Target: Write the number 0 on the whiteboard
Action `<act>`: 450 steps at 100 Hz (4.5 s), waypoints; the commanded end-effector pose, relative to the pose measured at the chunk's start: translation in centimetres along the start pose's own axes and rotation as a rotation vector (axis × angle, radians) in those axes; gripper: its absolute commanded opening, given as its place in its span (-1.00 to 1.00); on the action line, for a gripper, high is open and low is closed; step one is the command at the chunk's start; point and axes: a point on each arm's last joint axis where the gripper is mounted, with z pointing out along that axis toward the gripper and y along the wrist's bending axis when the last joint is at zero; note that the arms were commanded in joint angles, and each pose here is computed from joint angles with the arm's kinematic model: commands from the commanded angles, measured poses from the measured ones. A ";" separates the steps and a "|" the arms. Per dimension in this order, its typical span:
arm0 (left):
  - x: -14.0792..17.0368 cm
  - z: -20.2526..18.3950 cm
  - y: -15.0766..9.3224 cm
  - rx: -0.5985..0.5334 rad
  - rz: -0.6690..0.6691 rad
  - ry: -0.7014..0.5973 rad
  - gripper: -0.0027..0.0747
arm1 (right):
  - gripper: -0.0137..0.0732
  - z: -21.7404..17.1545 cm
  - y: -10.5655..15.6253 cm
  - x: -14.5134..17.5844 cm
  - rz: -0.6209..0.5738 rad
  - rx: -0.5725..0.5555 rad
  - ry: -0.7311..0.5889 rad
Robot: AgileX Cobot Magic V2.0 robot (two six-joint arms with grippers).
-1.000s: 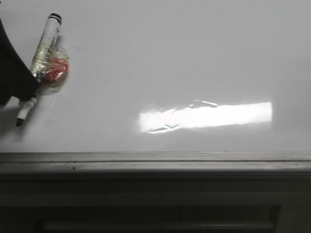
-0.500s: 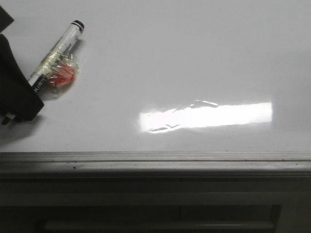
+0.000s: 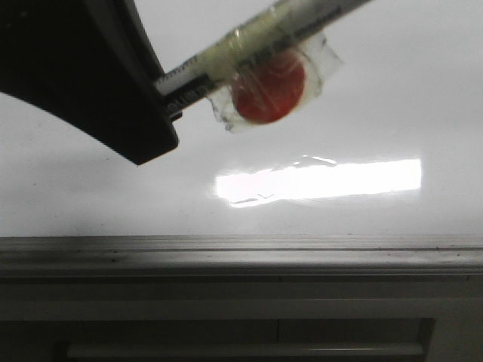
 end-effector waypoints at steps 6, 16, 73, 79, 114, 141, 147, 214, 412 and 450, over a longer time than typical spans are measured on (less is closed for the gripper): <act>-1.6 -1.3 -0.4 -0.058 0.100 -0.071 -0.98 | 0.31 0.8 0.2 -2.4 -0.058 -0.129 -0.066; -1.6 -1.3 -0.4 -0.057 0.094 -0.071 -0.98 | 0.31 1.7 0.9 -2.5 -0.087 -0.229 -0.061; -1.8 -1.6 -0.4 -0.067 0.092 -0.087 -0.98 | 0.19 8.6 2.2 -1.3 -0.103 -0.362 0.054; -1.8 -1.9 -0.4 -0.071 0.090 -0.097 -0.98 | 0.03 9.2 2.2 -1.0 -0.091 -0.370 0.072; -1.8 -2.9 -0.4 -0.098 0.089 -0.142 -0.98 | -0.85 10.2 2.3 -0.6 -0.033 -0.393 0.090; -2.1 -3.0 -0.3 -0.109 0.050 -0.174 -0.98 | -0.84 10.2 2.3 -0.7 -0.028 -0.392 0.087; -2.1 -3.0 -0.2 -0.108 0.018 -0.178 -0.94 | -0.84 10.1 2.3 -0.8 -0.029 -0.382 0.080; 1.6 -13.0 -1.1 -0.297 -0.287 -0.421 -0.23 | -0.79 7.8 -1.3 -0.1 0.069 -0.140 0.090; 13.0 -15.7 -5.2 -0.530 -0.729 -0.655 -0.98 | -0.79 9.8 -8.8 -0.2 0.297 0.195 0.379; 13.0 -15.8 -5.2 -0.536 -0.726 -0.654 -0.98 | -0.79 11.7 -7.0 -0.1 0.248 0.090 0.413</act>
